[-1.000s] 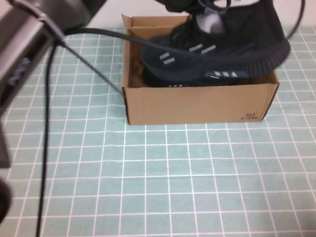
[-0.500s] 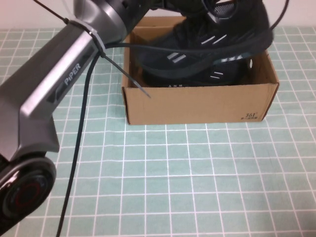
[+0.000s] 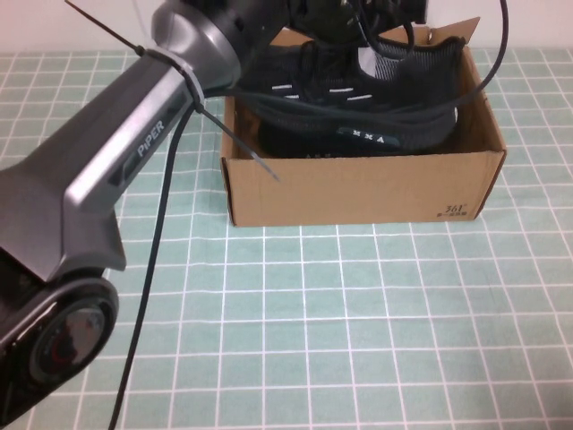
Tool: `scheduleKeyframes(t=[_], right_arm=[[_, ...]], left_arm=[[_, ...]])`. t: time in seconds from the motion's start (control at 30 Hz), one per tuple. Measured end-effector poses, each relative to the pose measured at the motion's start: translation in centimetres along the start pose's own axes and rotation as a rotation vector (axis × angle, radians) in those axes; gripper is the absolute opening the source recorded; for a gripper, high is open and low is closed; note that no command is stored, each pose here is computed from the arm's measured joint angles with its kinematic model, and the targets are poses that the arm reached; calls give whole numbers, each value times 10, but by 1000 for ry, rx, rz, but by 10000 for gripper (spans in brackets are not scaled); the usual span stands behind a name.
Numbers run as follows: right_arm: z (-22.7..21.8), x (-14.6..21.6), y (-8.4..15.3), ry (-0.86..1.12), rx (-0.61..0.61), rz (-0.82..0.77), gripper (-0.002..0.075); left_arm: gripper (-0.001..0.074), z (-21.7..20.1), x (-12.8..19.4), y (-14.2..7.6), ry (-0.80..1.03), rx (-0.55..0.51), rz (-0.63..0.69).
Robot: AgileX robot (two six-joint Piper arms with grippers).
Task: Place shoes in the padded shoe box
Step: Place the shoe in the shoe box
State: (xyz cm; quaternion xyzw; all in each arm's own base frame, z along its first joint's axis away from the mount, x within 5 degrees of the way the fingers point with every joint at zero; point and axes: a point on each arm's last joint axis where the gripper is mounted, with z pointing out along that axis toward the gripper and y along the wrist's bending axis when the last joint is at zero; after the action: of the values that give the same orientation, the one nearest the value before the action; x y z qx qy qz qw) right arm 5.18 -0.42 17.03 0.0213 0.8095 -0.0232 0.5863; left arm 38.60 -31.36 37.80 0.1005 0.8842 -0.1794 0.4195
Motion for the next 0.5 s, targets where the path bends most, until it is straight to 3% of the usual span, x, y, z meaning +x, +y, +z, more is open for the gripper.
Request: scheduleKeyframes(t=[0.5], right_arm=[[0, 0, 0, 0, 0, 0, -8]], left_arm=[[1, 7, 0, 4, -6, -9, 3]])
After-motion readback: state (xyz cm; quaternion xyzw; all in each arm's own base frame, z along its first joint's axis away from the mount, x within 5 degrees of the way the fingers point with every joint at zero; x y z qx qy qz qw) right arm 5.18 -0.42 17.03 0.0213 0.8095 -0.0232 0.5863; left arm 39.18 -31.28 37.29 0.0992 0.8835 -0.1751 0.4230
